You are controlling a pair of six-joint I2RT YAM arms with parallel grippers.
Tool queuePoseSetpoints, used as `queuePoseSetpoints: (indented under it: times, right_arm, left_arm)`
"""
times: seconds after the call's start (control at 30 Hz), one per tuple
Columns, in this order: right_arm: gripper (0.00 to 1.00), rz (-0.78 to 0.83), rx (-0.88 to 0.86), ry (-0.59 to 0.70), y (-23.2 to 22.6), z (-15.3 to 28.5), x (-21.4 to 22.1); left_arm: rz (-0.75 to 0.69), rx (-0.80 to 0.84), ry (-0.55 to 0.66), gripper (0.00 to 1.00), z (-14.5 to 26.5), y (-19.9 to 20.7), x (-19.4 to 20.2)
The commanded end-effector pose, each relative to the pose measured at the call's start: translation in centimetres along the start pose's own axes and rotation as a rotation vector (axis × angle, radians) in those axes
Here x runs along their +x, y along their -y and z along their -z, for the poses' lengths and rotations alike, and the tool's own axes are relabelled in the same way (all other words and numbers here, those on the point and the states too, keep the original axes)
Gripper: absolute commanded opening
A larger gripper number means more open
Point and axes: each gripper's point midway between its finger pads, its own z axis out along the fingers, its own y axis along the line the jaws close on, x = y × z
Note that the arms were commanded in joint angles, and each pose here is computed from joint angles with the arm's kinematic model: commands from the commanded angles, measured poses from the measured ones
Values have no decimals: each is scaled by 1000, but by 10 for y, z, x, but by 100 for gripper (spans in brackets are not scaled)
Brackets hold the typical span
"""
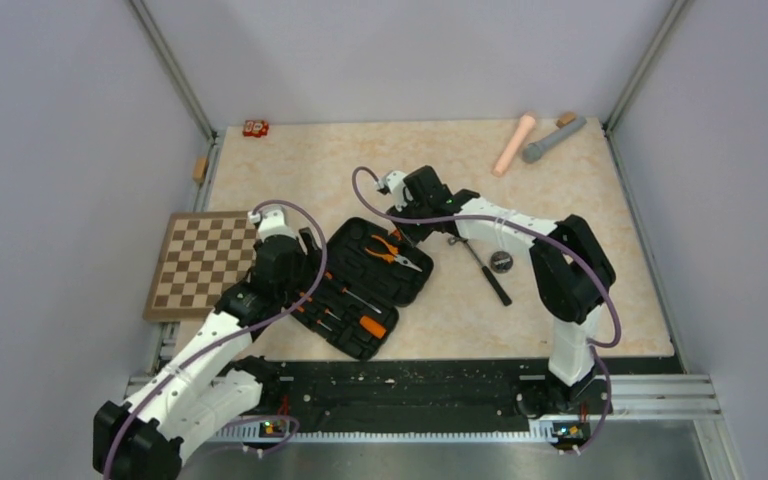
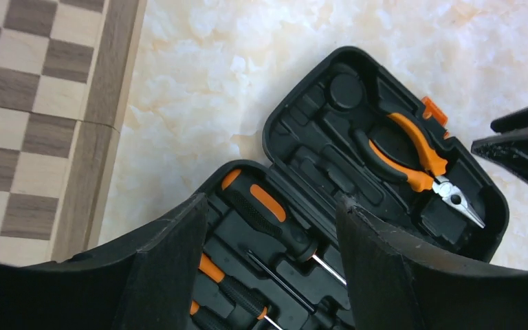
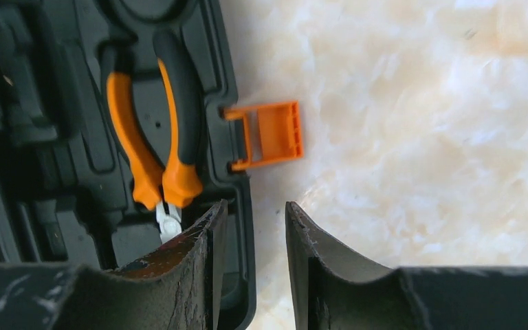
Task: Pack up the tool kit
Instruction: Adjust the pliers in the toolbox.
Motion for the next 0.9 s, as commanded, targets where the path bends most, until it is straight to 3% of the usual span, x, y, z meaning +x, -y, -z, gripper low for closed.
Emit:
queuePoseSetpoints:
  times: [0.0,0.1,0.27,0.43,0.67,0.87]
  right_arm:
    - [36,-18,-55,6,-9,3,12]
    - [34,-41,-71,-17,-15,4,27]
    - [15,-104,-84,-50,-24,15,50]
    - [8,-252,-69,-121,-39,32,72]
    - [10,-406,-6,-113,-60,65,69]
    - [23,-402,121,15,-33,102,11]
  left_arm:
    - [75,14,-27,73,-11,9,7]
    - [64,-3,-59,73,-23,9,17]
    - [37,-43,-128,67,-49,9,37]
    - [4,-53,-181,62,-76,20,43]
    - [-39,9,-240,55,-91,48,33]
    - [-59,88,-200,56,-69,63,16]
